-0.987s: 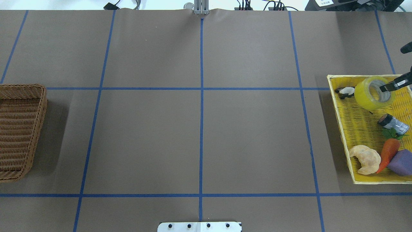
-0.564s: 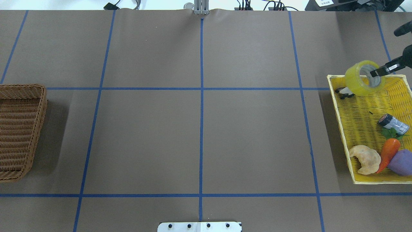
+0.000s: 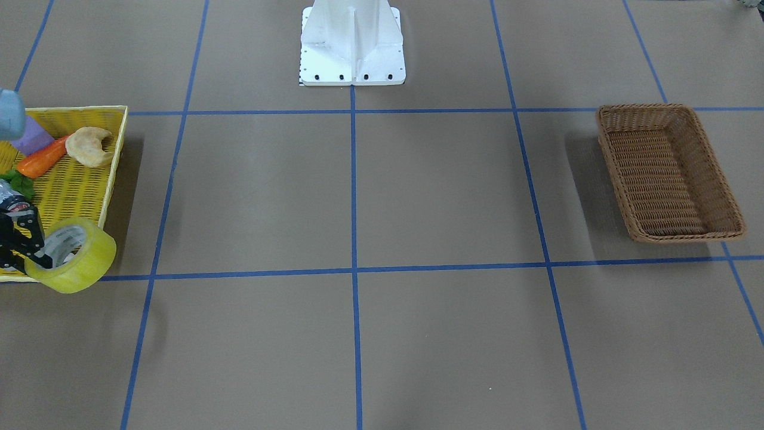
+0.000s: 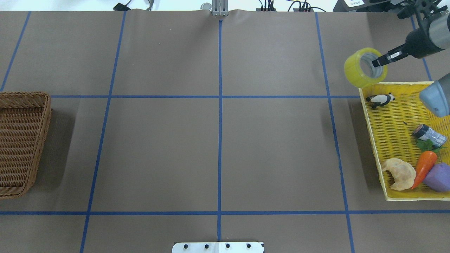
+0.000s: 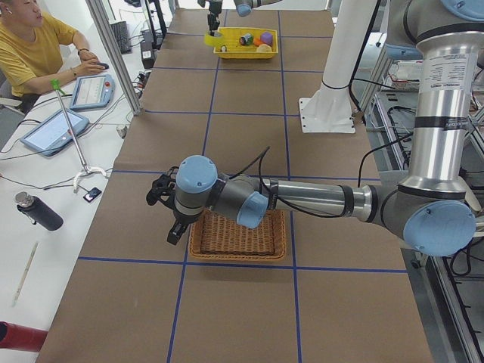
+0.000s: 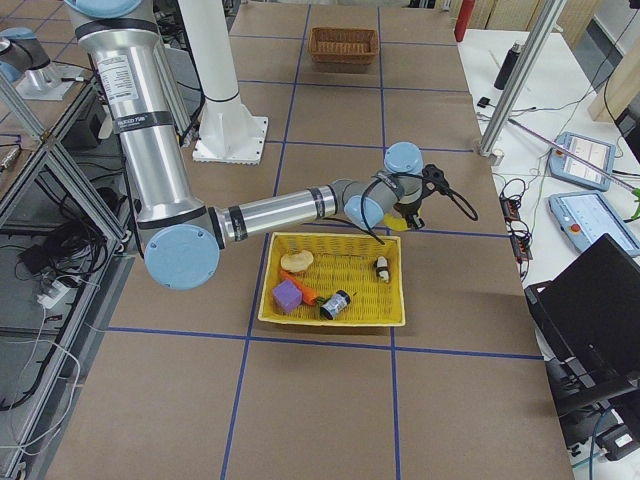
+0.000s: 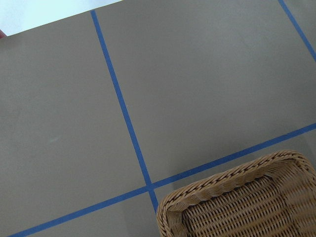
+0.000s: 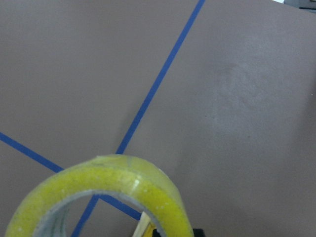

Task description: Move tape to another basket

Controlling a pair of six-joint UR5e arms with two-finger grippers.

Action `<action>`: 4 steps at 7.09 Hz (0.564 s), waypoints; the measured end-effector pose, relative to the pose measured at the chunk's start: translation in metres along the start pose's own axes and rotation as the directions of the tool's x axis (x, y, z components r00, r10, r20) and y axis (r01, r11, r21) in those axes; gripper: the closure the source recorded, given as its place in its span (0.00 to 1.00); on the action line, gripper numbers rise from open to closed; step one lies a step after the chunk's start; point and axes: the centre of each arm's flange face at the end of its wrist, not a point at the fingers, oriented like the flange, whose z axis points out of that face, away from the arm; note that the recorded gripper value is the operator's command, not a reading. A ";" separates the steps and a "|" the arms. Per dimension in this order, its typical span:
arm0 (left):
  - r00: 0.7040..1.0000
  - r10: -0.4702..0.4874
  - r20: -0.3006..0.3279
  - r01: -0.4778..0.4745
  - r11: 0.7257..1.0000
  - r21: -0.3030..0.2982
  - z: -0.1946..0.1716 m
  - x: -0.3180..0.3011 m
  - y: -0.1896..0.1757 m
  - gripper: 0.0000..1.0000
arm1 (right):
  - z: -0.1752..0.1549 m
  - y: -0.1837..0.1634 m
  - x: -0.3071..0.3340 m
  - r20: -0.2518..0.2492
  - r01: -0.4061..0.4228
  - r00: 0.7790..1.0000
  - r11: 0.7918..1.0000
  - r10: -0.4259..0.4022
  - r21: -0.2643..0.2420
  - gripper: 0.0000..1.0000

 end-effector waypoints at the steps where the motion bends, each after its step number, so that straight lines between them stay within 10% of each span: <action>1: 1.000 0.012 -0.002 -0.012 1.000 0.016 -0.002 0.003 -0.005 0.01 | 0.004 -0.013 -0.023 0.020 -0.007 1.000 1.000 0.007 0.008 1.00; 4: 0.998 -0.045 -0.038 0.048 0.995 0.085 -0.015 0.030 -0.047 0.01 | 0.019 -0.050 -0.124 0.082 -0.084 0.993 0.995 0.080 0.046 1.00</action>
